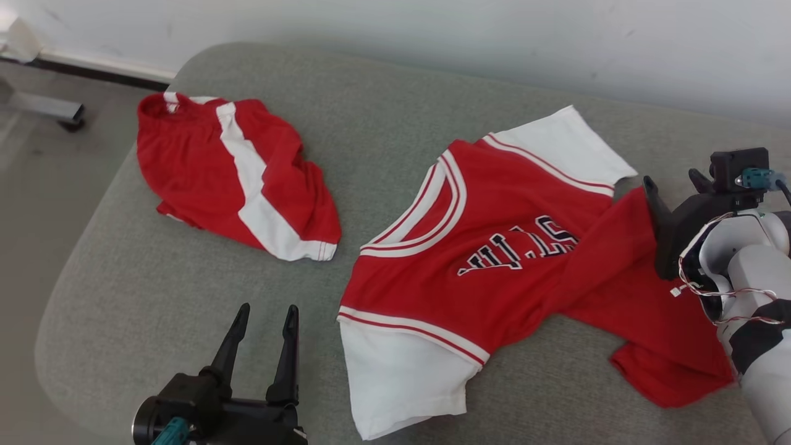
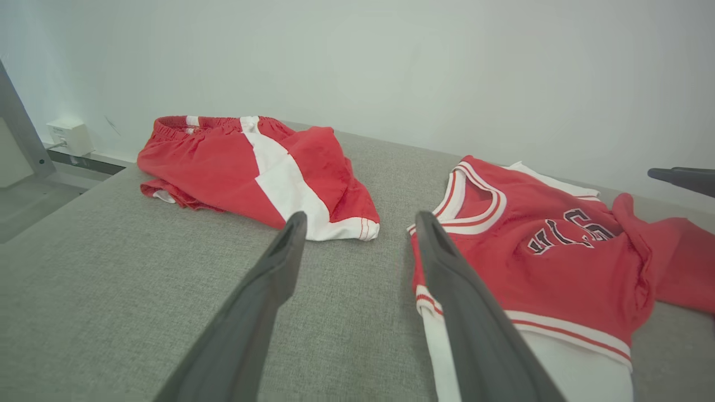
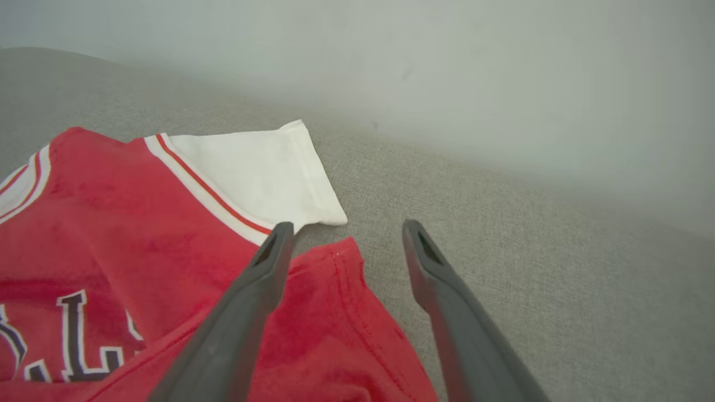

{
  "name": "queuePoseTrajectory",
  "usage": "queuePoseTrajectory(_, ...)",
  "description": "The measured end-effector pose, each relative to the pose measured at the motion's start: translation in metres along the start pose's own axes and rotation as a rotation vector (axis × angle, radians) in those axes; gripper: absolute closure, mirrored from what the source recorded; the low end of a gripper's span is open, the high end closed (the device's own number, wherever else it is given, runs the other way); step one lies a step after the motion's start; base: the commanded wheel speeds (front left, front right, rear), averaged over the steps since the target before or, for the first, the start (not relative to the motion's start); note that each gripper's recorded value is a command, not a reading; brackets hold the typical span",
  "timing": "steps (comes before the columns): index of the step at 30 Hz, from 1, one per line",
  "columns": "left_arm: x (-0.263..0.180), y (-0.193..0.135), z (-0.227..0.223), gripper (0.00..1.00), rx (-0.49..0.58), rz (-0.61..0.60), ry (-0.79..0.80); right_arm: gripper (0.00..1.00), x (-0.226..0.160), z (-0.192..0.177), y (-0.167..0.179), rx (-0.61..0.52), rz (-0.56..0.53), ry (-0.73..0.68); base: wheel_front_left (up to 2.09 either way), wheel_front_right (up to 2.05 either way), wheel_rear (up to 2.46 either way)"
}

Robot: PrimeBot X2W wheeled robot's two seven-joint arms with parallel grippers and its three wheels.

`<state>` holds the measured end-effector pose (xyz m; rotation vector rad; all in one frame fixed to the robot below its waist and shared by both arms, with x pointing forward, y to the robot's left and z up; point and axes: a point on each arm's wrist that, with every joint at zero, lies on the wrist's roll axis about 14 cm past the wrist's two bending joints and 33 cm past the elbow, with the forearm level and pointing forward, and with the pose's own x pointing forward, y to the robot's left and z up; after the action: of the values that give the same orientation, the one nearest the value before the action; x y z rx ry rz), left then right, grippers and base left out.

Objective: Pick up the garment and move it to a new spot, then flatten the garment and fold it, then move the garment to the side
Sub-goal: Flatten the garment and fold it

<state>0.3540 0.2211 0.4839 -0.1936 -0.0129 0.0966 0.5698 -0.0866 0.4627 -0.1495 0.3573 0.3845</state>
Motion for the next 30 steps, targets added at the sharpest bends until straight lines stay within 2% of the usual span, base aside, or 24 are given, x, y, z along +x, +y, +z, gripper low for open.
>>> queuePoseTrajectory(13, 0.0, 0.019, -0.01, 0.0, -0.004, 0.077, 0.036, 0.0, 0.039, -0.049, 0.009, 0.009, 0.029, 0.235, 0.0, 0.0, 0.0)
queuePoseTrajectory(14, 0.001, 0.019, -0.009, 0.0, -0.004, 0.08, 0.036, 0.53, 0.041, -0.05, 0.01, 0.013, 0.032, 0.238, 0.0, 0.0, 0.0)
queuePoseTrajectory(15, 0.001, 0.02, -0.009, 0.0, -0.003, 0.084, 0.036, 1.0, 0.042, -0.05, 0.011, 0.019, 0.034, 0.237, 0.0, 0.0, 0.0)
queuePoseTrajectory(19, 0.005, 0.021, -0.009, 0.0, -0.004, 0.088, 0.033, 1.0, 0.043, -0.041, 0.009, 0.037, 0.028, 0.195, 0.0, 0.0, 0.0)
queuePoseTrajectory(25, 0.007, 0.018, -0.007, 0.0, -0.007, 0.076, 0.023, 1.0, 0.034, -0.009, -0.003, 0.065, 0.003, 0.034, 0.0, 0.0, 0.0)
queuePoseTrajectory(27, 0.006, 0.017, -0.007, 0.0, -0.004, 0.072, 0.021, 1.0, 0.024, 0.007, -0.008, 0.074, -0.01, -0.049, 0.0, 0.0, 0.0)
queuePoseTrajectory(30, 0.004, 0.014, -0.007, 0.0, -0.003, 0.062, 0.02, 1.0, 0.009, 0.012, -0.014, 0.092, -0.024, -0.109, 0.0, 0.0, 0.0)
